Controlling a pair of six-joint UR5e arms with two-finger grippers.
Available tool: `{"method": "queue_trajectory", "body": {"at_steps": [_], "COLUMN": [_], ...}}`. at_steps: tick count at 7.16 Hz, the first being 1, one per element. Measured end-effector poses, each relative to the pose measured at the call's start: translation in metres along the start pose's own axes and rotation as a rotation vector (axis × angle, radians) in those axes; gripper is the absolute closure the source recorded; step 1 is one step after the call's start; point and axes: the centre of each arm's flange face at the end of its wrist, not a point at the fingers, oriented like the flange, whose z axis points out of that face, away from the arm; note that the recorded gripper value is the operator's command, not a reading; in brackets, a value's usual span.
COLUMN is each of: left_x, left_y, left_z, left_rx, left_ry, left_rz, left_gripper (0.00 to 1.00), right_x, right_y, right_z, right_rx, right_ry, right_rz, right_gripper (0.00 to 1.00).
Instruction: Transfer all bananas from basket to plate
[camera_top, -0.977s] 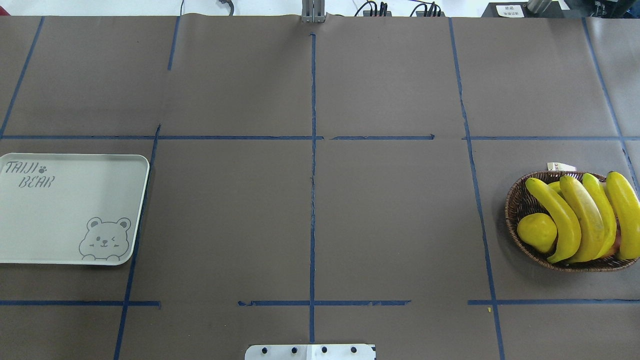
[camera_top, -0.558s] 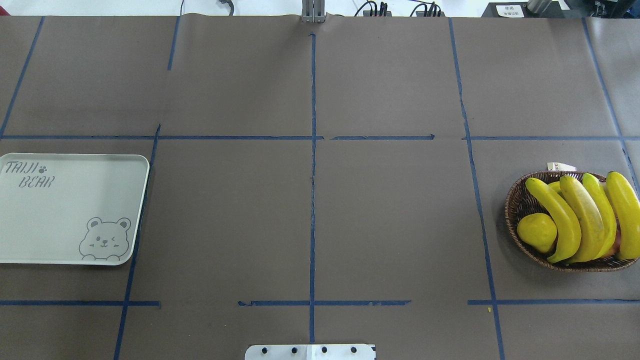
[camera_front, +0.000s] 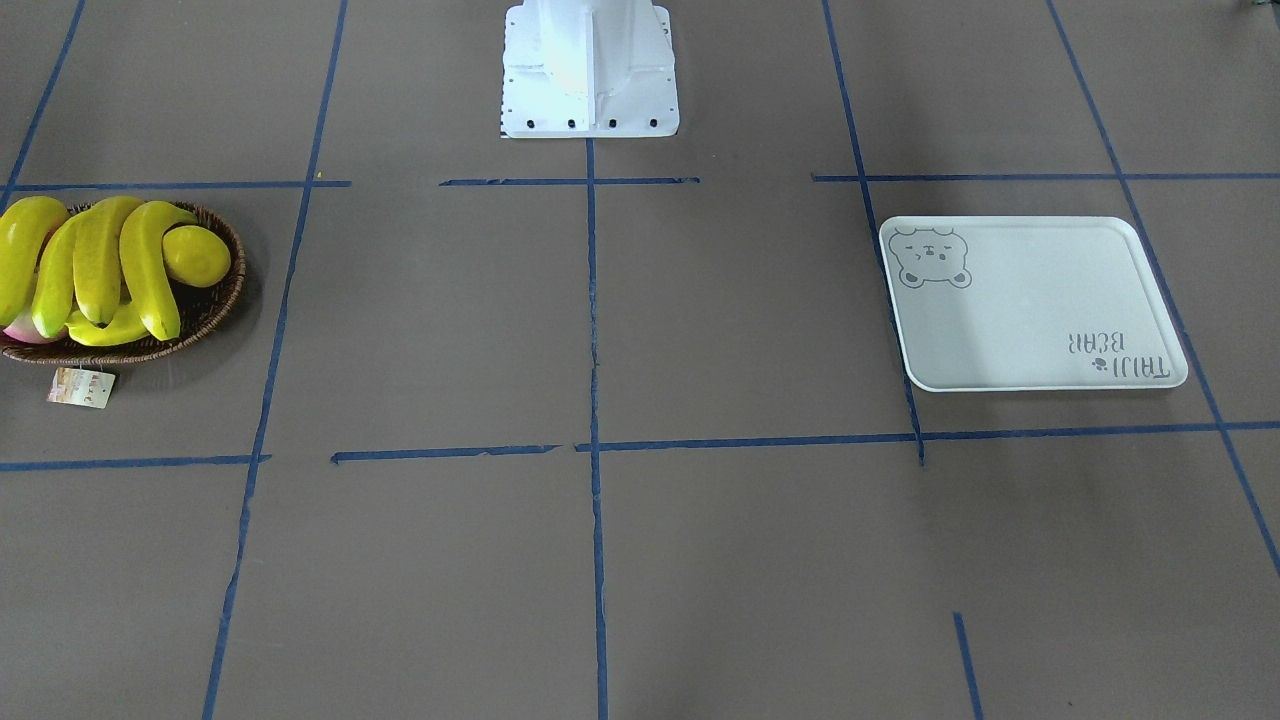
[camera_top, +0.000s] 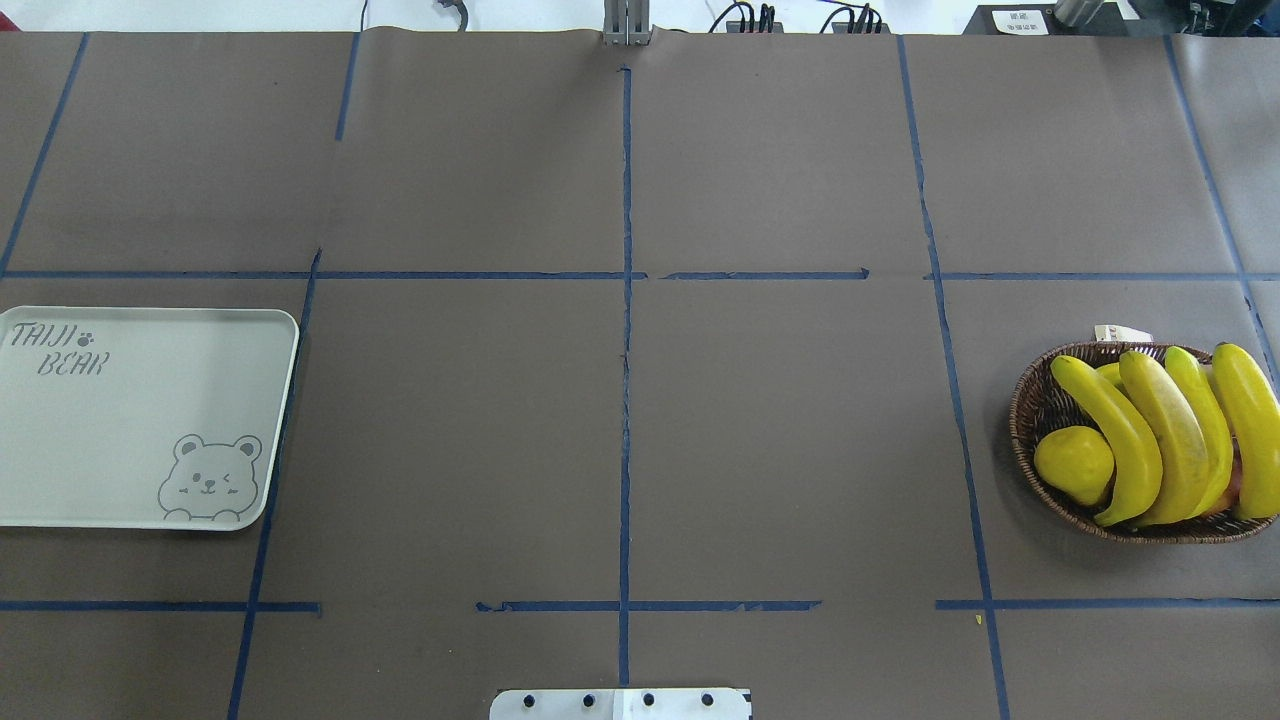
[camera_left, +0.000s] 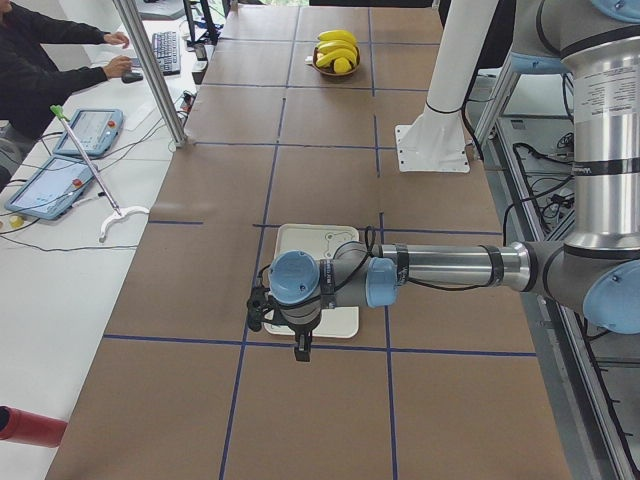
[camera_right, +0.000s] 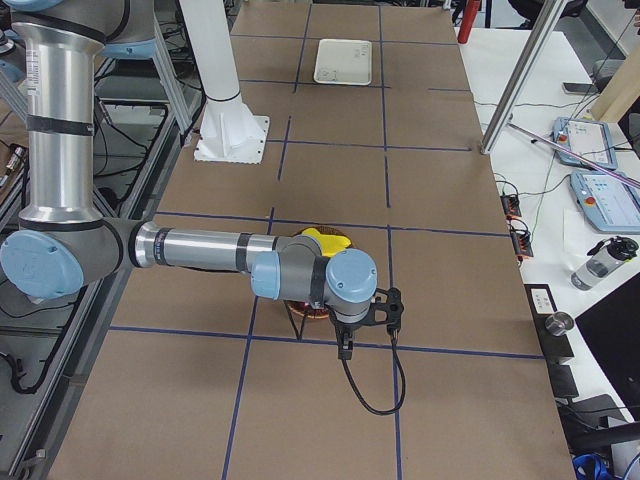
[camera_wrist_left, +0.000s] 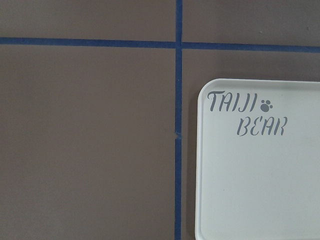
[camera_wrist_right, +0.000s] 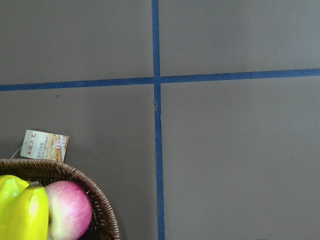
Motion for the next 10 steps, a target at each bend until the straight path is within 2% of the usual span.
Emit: {"method": "queue_trajectory", "body": {"at_steps": [5,7,9,10], "left_x": [0.0,0.001,0.003,0.005], "left_y": [0.0,0.0,-0.001,-0.001], "left_z": [0.0,-0.001,-0.002,-0.004], "left_rx": [0.001,0.002,0.005,0.009], "left_ry": [-0.001,0.0,0.0,0.0], "left_rz": [-0.001,-0.001,0.002,0.005], "left_gripper": [0.0,0.0,0.0,0.0], "right_x": [-0.005,-0.016,-0.043,-0.053], "right_y": [-0.002,-0.007,-0.027,-0.031], "right_z": [-0.004,-0.011,-0.025,-0.023], "right_rx": [0.012,0.045,0.075,0.074], "right_ry": [0.002,0.002,0.019,0.023], "right_rz": [-0.019,-0.059,-0.123,-0.147], "right_gripper": [0.0,0.0,0.0,0.0]}}
